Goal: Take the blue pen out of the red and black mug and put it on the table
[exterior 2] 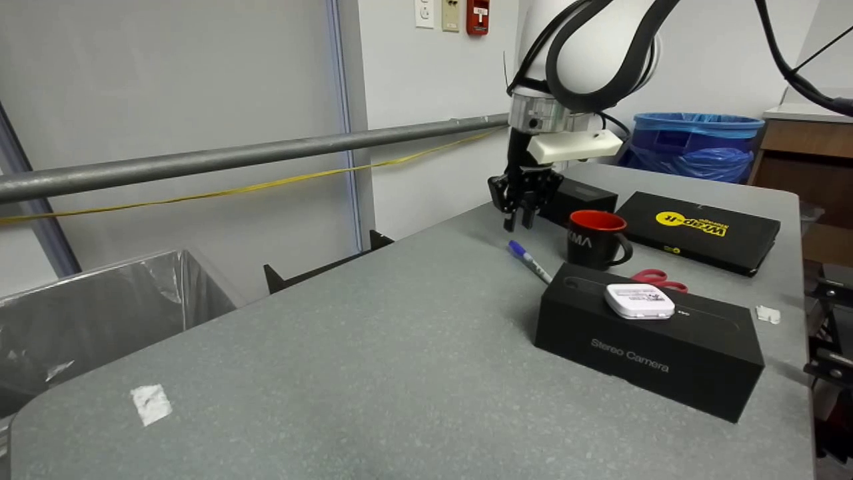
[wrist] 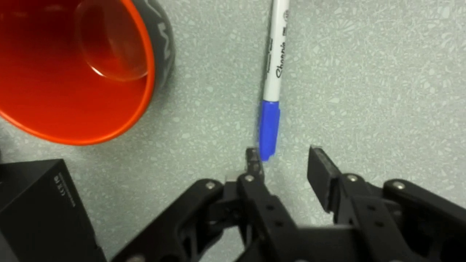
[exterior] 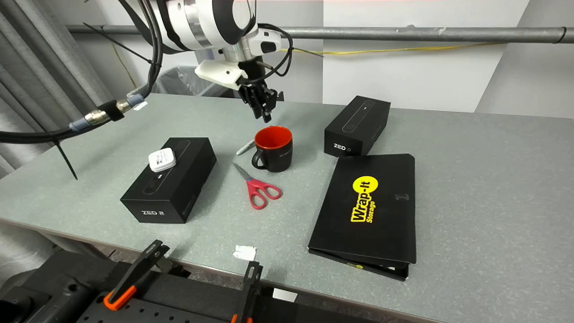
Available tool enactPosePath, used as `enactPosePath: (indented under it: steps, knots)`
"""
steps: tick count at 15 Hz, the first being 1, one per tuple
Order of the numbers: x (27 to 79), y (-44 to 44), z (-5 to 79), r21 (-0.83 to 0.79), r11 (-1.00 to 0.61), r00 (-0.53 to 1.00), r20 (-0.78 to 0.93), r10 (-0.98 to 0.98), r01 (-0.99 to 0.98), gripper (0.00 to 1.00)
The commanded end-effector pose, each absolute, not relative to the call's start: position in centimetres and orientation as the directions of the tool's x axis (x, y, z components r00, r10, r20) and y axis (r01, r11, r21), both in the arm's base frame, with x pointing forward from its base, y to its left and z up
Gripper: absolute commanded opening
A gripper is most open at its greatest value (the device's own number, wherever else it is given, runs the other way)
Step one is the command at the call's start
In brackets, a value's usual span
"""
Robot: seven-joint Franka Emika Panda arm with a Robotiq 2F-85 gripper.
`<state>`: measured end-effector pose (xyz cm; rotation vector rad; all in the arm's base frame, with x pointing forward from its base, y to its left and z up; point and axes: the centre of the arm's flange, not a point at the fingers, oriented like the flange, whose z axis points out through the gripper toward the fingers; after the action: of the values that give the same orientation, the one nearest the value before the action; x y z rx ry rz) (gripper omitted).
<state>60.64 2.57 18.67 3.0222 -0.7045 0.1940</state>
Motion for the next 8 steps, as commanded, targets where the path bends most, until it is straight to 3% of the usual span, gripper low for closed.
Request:
enactPosePath:
  steps: [1, 5, 8]
  knots:
    - [61.23, 3.66, 19.07, 0.016, -0.898, 0.891, 0.140, -0.433, -0.439, 0.70]
    - [61.19, 4.31, 19.60, 0.005, -0.901, 0.893, 0.138, -0.428, -0.433, 0.99]
    - [61.25, 4.27, 19.97, -0.002, -0.899, 0.891, 0.132, -0.435, -0.439, 1.00]
